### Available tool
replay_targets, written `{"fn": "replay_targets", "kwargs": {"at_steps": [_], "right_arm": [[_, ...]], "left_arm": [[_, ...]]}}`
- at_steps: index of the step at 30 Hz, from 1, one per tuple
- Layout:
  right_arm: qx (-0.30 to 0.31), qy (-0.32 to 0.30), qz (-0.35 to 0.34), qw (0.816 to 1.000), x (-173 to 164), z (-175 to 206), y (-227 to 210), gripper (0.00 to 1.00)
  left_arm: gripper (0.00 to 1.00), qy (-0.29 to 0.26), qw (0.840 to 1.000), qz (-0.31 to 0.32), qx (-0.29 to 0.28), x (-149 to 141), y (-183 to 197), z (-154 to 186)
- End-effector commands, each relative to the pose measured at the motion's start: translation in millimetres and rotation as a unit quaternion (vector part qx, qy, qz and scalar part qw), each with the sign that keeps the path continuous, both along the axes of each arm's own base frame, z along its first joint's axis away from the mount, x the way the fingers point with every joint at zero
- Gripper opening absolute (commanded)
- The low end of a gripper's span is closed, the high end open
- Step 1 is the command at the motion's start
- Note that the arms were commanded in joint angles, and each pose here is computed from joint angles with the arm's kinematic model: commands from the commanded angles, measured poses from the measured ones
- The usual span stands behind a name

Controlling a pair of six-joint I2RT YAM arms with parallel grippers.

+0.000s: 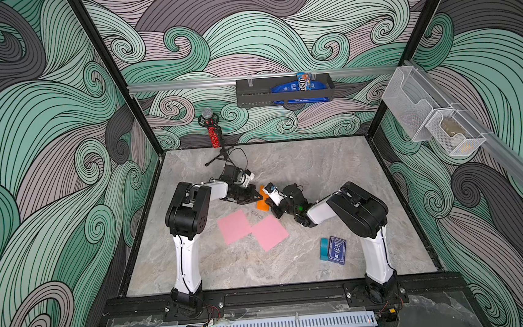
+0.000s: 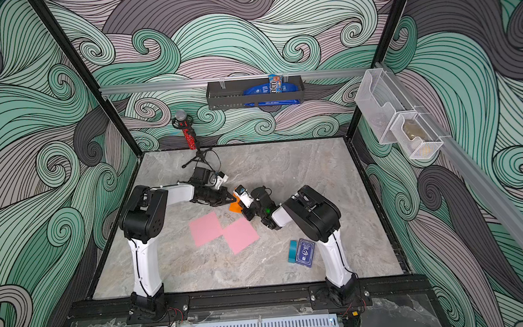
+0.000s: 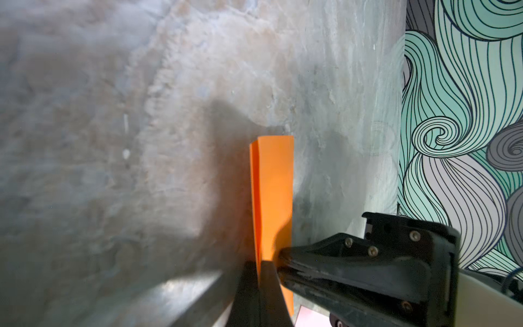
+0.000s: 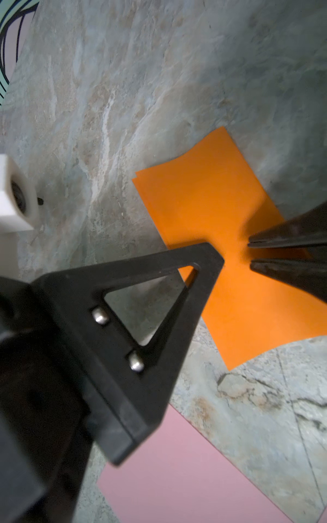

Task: Fold the square paper along the opposite sides
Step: Smooth out the paper at the center of the board.

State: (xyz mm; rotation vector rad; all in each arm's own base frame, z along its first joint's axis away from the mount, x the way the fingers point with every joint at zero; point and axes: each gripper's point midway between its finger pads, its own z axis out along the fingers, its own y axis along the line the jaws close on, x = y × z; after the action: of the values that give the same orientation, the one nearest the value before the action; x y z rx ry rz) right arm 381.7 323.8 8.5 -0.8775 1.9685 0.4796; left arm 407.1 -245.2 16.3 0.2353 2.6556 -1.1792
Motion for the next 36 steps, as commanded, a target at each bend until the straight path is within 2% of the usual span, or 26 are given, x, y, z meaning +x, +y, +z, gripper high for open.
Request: {"fn": "replay_targets", "kwargs": {"at_steps": [1,22,26,30,36], "right_arm": [[-0.03,0.026,0.009,0.999,-24,-20,-9,0.13],[-0.069,0.038,0.019,0.997,-67,-32,-24,0.15],[-0.034,0.019,0.019,0.999,-58,1,-13,0.15],[0.01,-0.007,0.02,1.0,-36,36,4,0.16],[0.003,-0.002,0.007,1.0,-4,23,8,0.13]], "left_arm": [[0.0,0.017,0.999,0.011,0.028,-5,9,-14],[0.0,0.012,0.999,0.011,0.03,-6,10,-12],[0.0,0.012,0.999,0.01,0.03,-7,10,-11],[0.0,0.012,0.999,0.01,0.029,-7,8,-11],[0.0,0.015,0.999,0.01,0.029,-7,8,-13]]}}
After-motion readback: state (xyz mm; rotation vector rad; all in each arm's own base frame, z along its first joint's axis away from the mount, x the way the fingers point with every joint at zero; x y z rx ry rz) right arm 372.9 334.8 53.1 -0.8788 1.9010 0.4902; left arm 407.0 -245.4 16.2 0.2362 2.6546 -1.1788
